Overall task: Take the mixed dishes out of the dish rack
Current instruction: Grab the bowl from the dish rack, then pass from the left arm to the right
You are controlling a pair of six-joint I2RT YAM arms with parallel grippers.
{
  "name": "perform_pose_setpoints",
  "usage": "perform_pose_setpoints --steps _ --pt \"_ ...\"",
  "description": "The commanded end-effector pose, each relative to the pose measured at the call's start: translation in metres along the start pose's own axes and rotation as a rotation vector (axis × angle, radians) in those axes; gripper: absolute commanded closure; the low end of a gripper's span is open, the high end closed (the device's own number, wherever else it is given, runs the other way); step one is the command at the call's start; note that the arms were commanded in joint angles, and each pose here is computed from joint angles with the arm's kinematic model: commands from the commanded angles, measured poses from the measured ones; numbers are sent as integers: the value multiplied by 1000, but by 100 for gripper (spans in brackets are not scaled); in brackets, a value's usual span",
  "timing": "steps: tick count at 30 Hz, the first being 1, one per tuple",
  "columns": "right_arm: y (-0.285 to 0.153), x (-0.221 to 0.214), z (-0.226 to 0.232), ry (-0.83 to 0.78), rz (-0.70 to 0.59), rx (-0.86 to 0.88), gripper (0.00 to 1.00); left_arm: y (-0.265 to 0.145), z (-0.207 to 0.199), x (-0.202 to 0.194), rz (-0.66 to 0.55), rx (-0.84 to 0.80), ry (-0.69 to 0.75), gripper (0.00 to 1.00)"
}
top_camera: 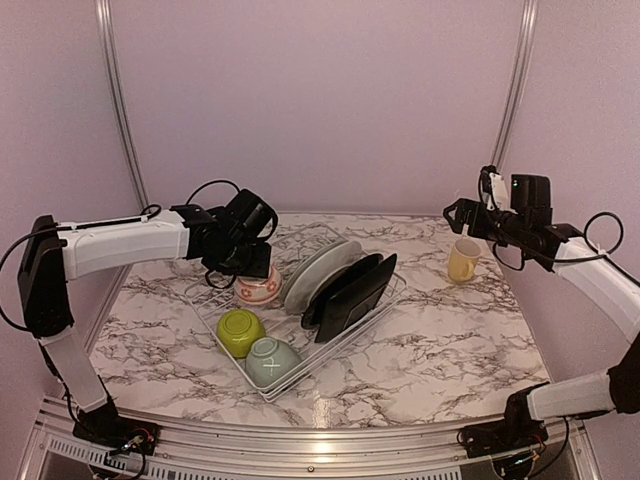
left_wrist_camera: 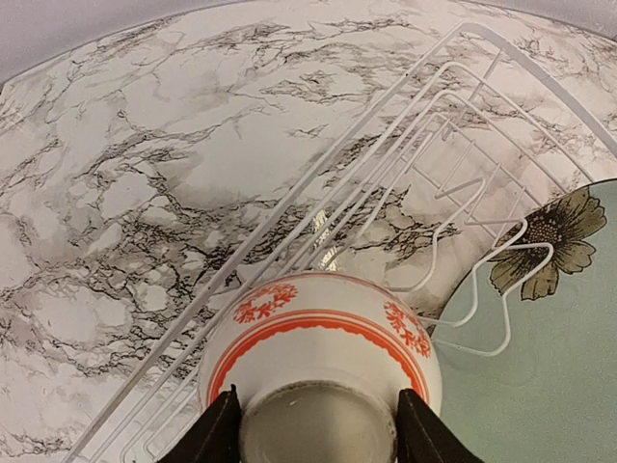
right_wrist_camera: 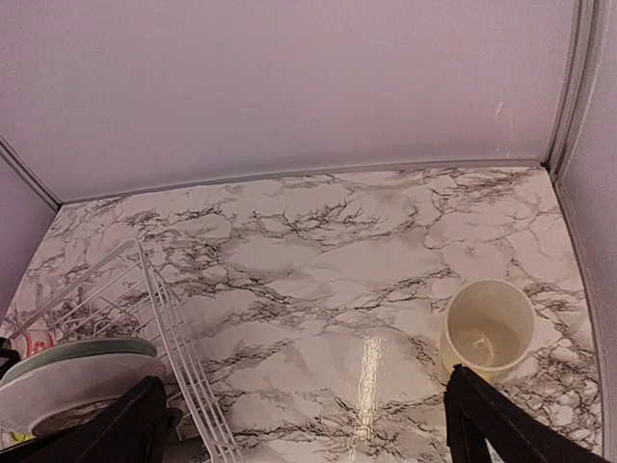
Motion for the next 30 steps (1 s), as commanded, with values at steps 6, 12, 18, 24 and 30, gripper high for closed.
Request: perform_pose_setpoints --steps 6,12,18,24,30 --pt "4 16 38 -25 5 81 3 -52 15 23 -117 -63 -67 78" --pt "2 28 73 1 -1 203 3 -83 24 39 -202 -150 -130 78" --pt "-1 42 114 28 -8 358 3 -113 33 58 -301 -263 -201 78" --pt "3 52 158 99 -3 587 4 -136 38 74 -433 -461 -309 79" --pt "20 41 209 156 83 794 4 -152 40 84 -544 -609 -388 79"
Point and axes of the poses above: each gripper's point midway between its finger pads, its own y axis out along the fingers, its own z axis along the line the jaws close on, x = y × z, the point moved 10 cm from there along -y, back along the fingers, and after that the axes turned 2 degrees about y, right-handed, at the moved point
